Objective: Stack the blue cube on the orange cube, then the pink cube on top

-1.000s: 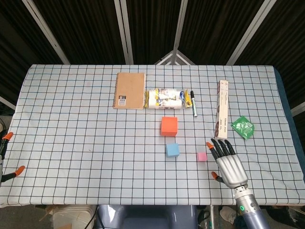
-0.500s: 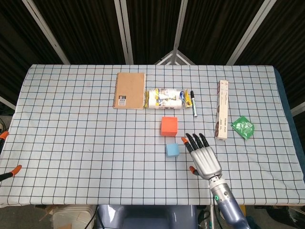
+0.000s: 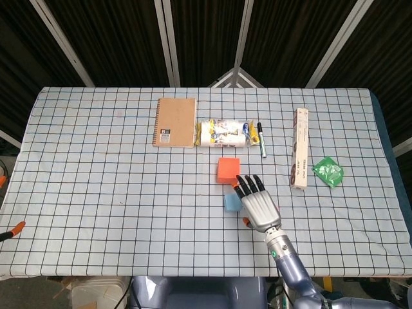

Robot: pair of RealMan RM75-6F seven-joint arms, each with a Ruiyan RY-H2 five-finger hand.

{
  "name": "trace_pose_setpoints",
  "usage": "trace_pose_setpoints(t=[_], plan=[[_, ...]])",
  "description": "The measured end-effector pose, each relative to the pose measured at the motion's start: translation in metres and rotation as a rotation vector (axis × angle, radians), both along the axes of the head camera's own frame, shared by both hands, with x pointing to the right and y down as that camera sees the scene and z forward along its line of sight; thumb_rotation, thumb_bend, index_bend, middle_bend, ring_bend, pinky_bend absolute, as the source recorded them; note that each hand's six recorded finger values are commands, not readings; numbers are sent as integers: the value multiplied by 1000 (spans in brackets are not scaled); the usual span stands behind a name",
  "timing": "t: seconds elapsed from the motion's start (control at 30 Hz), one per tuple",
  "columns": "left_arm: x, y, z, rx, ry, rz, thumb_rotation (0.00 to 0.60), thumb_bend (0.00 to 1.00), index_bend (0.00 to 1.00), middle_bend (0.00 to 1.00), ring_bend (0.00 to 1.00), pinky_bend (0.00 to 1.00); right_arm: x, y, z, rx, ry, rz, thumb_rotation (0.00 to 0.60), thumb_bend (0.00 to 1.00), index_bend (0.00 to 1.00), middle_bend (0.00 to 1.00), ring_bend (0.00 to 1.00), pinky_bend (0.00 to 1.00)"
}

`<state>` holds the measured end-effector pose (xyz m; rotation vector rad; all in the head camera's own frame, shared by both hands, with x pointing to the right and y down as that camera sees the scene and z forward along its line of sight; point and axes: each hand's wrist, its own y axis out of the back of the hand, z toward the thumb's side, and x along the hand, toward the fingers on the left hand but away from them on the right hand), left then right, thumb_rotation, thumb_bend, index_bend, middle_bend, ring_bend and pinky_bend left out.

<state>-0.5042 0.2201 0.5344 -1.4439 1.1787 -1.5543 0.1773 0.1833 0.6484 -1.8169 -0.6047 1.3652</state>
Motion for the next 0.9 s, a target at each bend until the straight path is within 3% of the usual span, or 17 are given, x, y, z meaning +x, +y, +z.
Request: trace_pose_setpoints(t=[0.23, 0.9], plan=[[-2, -1, 0, -1, -3, -5, 600, 124, 63, 0, 0, 0, 0, 1, 14, -20, 4, 10, 600, 283, 259, 0, 0, 0], [0, -1, 3, -8, -17, -4, 600, 124, 63, 0, 0, 0, -1, -3, 23, -16, -15, 24, 600, 282, 307, 0, 0, 0]])
